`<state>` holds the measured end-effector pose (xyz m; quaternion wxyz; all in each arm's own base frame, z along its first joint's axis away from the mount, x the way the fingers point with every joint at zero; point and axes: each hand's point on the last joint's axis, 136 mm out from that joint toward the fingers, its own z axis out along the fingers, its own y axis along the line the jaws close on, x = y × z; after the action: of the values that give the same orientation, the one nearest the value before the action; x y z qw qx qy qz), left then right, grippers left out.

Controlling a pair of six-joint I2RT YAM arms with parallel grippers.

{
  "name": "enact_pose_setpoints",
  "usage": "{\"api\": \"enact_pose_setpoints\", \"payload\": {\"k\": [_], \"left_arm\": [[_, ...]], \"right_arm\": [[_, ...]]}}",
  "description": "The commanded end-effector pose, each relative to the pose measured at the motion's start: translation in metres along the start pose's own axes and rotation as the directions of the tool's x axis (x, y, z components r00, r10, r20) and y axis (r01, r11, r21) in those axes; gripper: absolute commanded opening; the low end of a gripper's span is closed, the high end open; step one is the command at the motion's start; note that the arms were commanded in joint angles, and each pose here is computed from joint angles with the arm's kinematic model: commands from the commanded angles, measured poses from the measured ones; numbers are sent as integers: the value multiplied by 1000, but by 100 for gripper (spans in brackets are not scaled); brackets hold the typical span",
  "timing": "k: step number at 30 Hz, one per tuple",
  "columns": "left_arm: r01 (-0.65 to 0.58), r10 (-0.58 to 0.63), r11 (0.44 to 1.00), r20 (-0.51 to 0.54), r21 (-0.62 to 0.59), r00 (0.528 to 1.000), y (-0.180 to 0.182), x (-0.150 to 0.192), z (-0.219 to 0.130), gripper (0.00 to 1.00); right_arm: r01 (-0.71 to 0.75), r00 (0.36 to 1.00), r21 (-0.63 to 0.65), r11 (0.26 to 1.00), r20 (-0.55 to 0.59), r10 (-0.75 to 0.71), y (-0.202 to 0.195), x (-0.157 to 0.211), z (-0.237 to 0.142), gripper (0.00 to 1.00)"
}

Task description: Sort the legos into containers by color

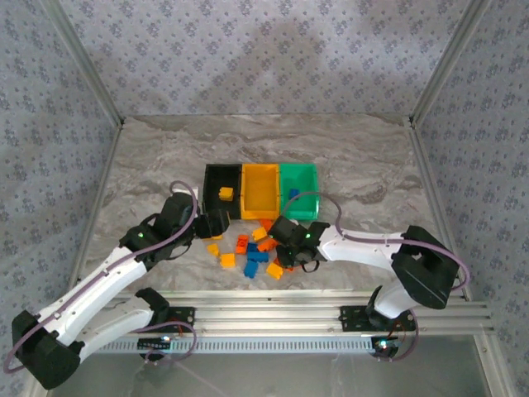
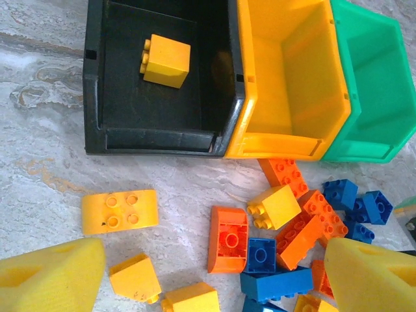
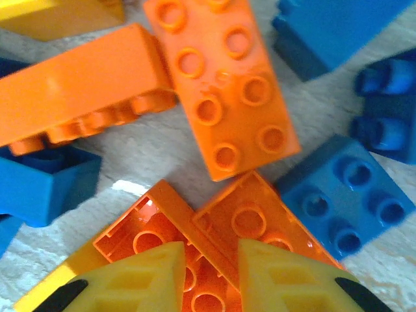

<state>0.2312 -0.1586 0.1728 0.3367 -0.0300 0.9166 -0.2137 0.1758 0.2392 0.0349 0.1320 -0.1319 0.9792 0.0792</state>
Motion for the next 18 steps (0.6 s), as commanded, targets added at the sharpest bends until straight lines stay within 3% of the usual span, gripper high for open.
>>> {"api": "enact_pose_setpoints", "payload": {"k": [1,7,12,18], "left_arm": [[12,-12,1000,3,-19,1000,5,0,0,88],[16,-16,1000,1,-17,1000,4,1,1,89],[22,-22,999,1,-25,1000,6,0,0,88],[29,-29,999,-4,-32,1000,10,4,1,89]], "right_arm": [[-45,993,221,974,-97,68,-64,39,0,27],[-126,990,222,967,-36,138,-87,37,-20,28],[-108,994,47,993,35,106,-56,15,-31,50],[-109,993,88,990,-23,112,-62,27,-17,62]]}}
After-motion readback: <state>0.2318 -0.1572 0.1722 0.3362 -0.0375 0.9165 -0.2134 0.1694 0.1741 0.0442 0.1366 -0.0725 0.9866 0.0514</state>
